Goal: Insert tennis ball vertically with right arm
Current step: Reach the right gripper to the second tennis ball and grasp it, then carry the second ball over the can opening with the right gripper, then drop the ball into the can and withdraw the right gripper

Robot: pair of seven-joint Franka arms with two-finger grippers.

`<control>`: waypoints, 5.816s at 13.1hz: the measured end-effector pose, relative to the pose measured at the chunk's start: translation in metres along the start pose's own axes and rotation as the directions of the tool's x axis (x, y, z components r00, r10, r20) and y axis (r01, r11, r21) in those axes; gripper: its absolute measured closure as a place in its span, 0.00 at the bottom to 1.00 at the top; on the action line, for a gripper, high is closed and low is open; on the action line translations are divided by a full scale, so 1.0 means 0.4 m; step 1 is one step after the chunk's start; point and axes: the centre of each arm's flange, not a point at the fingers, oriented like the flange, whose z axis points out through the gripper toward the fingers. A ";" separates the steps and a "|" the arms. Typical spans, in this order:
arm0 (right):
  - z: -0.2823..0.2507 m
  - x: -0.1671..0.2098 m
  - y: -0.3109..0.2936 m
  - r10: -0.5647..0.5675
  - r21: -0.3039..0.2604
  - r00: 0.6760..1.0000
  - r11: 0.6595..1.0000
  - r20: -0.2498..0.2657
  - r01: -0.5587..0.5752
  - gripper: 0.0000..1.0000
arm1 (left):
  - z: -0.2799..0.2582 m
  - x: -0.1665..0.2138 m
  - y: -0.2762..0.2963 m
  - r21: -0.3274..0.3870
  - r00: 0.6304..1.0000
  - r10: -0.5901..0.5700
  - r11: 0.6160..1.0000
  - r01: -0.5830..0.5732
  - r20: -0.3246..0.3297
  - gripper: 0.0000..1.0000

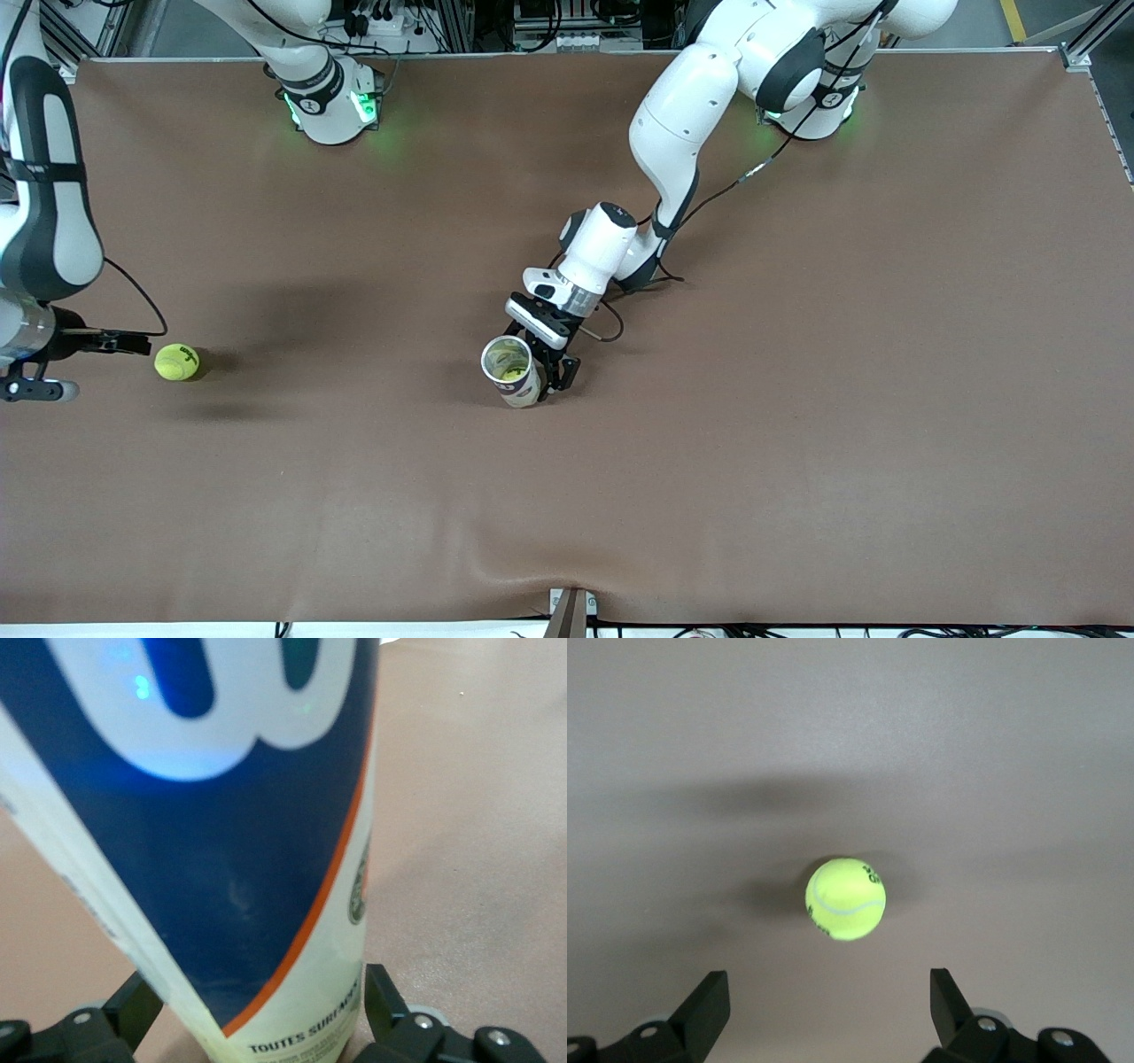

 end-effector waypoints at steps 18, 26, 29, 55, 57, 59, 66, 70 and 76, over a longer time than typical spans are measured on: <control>0.375 -0.004 -0.005 -0.088 -0.057 0.991 0.995 -0.101 0.082 0.00 | -0.007 0.018 -0.002 0.002 1.000 -0.002 1.000 0.002 -0.013 0.00; 0.287 0.012 -0.036 -0.121 -0.068 0.989 0.991 -0.088 0.115 0.36 | -0.021 0.051 0.005 -0.004 0.999 -0.011 1.000 0.011 -0.030 0.00; 0.132 0.020 -0.090 -0.145 -0.080 0.989 0.987 -0.019 0.143 0.36 | -0.023 0.057 0.002 -0.003 0.999 -0.013 1.000 0.013 -0.034 0.00; -0.375 -0.036 -1.387 0.560 0.293 0.828 0.792 -0.001 -0.535 0.36 | -0.038 0.086 0.008 -0.010 0.999 -0.024 1.000 0.023 -0.047 0.00; -0.352 -0.031 -1.398 0.558 0.282 0.830 0.796 0.003 -0.536 0.36 | -0.038 0.086 0.008 -0.010 0.999 -0.024 1.000 0.023 -0.047 0.00; -0.332 -0.028 -1.403 0.557 0.272 0.831 0.798 0.008 -0.538 0.36 | -0.038 0.086 0.008 -0.010 0.999 -0.024 1.000 0.023 -0.047 0.00; -0.284 -0.053 -1.456 0.536 0.243 0.844 0.816 0.018 -0.524 0.30 | -0.038 0.086 0.008 -0.010 0.999 -0.024 1.000 0.023 -0.047 0.00; -0.284 -0.052 -1.454 0.552 0.243 0.834 0.806 0.021 -0.540 0.01 | -0.038 0.086 0.008 -0.010 0.999 -0.024 1.000 0.024 -0.047 0.00; -0.344 -0.059 -1.401 0.507 0.174 0.862 0.851 -0.021 -0.496 0.00 | -0.040 0.078 0.008 -0.010 0.999 -0.025 1.000 0.025 -0.038 0.00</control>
